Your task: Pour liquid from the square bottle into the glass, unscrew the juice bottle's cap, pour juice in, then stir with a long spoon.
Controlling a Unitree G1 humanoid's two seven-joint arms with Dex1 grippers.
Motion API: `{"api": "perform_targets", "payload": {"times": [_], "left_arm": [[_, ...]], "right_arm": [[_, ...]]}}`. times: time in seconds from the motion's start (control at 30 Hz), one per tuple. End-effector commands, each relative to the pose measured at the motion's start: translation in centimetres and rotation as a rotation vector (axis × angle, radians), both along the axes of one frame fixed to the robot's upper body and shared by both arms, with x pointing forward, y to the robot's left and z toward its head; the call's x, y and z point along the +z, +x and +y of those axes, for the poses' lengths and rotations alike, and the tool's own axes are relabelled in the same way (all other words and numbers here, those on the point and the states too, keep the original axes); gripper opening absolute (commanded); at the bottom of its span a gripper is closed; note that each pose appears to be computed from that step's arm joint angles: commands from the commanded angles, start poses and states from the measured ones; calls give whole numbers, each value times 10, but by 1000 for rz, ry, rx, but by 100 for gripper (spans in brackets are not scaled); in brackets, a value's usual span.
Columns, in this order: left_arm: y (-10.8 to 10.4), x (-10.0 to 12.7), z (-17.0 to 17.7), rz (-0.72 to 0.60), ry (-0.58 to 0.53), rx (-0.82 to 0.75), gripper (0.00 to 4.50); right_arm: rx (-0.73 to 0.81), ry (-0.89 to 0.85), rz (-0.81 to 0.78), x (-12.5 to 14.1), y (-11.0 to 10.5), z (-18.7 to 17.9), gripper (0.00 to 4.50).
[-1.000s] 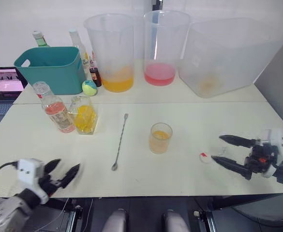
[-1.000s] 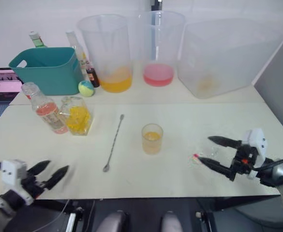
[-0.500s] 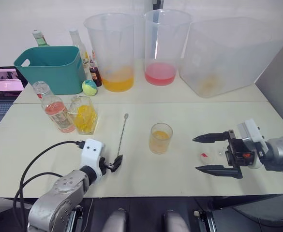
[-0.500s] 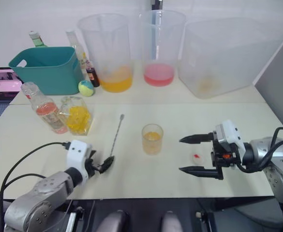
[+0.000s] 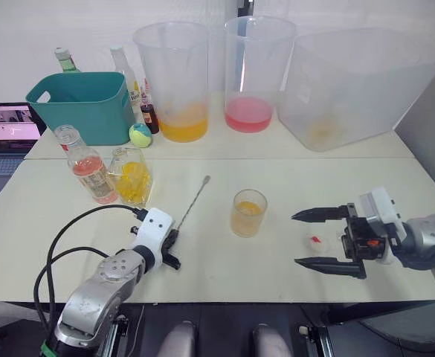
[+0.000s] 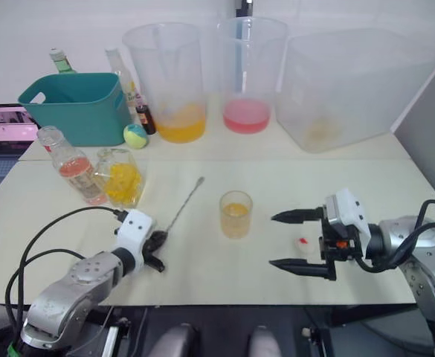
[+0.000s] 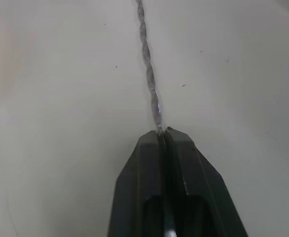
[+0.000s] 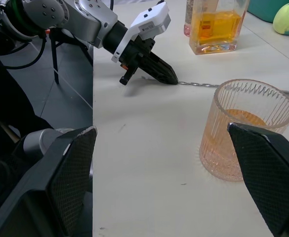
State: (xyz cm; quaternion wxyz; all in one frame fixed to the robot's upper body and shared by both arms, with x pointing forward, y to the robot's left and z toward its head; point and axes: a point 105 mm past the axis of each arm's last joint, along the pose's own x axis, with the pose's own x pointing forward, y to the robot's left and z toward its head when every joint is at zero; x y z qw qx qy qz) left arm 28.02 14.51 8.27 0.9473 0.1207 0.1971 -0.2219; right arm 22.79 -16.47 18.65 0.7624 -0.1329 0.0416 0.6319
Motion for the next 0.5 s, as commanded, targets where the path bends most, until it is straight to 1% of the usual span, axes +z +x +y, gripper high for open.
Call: {"api": "perform_targets", "payload": {"times": [0.03, 0.13, 0.2, 0.23, 0.33, 0.4, 0.5], "left_arm": [[-5, -15, 10, 79, -8, -24, 2], [-3, -4, 19, 56, -23, -71, 2], [-1, 10, 26, 15, -33, -118, 2], [-2, 17, 34, -7, -26, -156, 2], [-8, 31, 54, -47, 20, -248, 2], [-13, 42, 75, -68, 41, -312, 2], [-19, 53, 100, -87, 78, -392, 2]], "right_arm": [[0, 3, -60, 7, -1, 3, 450], [-13, 8, -69, 4, 0, 4, 450], [-22, 12, -73, 3, 1, 5, 450], [-25, 15, -74, 2, 2, 6, 450], [-31, 18, -77, 2, 3, 7, 450], [-35, 17, -78, 0, 4, 8, 450], [-56, 9, -85, -4, 8, 7, 450]]}}
